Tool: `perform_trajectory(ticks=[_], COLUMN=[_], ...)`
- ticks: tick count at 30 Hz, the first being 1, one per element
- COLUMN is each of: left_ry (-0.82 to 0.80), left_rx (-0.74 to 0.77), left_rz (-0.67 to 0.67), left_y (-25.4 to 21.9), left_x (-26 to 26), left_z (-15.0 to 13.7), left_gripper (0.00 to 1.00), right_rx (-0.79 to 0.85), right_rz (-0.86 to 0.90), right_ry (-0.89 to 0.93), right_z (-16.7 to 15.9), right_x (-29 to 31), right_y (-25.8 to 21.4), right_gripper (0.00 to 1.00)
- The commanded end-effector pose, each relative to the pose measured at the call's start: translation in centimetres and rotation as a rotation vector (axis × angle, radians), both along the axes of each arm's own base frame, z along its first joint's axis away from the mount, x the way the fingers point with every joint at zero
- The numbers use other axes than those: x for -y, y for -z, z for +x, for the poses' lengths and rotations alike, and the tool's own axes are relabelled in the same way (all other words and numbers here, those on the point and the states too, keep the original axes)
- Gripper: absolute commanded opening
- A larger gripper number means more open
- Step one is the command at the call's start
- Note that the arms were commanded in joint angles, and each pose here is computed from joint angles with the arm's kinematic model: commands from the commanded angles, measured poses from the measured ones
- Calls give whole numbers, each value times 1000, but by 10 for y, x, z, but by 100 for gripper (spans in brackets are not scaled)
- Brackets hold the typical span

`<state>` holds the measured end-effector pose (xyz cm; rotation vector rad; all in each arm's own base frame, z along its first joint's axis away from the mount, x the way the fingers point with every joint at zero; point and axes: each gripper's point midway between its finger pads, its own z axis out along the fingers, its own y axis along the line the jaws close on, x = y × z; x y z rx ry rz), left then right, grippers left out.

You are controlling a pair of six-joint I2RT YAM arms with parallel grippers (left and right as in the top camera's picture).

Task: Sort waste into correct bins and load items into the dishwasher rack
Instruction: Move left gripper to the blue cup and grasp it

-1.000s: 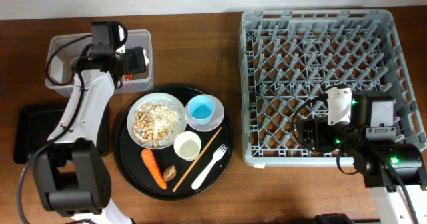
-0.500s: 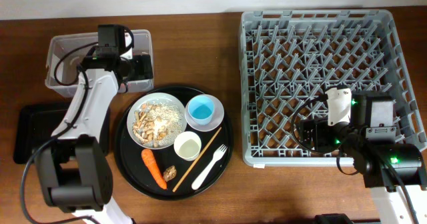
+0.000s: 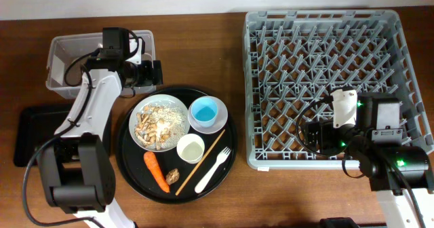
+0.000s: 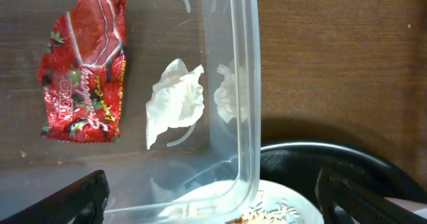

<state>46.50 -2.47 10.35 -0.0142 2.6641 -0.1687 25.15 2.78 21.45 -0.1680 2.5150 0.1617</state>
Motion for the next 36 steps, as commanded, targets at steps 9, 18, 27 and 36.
perform_trajectory(ticks=[9, 18, 27, 36], left_ry=[167, 255, 314, 269], left_rx=[-94, -210, -335, -420], left_rz=[-260, -133, -25, 89], left_y=[-85, -59, -8, 39], left_x=[52, 109, 145, 132], left_z=[-75, -109, -121, -115], left_gripper=[99, 99, 92, 91], right_rx=[14, 6, 5, -2], right_rz=[46, 47, 46, 46], right_ry=[-28, -28, -28, -28], right_z=[-1, -2, -2, -4], right_x=[-10, -10, -10, -10], right_y=[-8, -7, -7, -6], right_gripper=[99, 99, 99, 98])
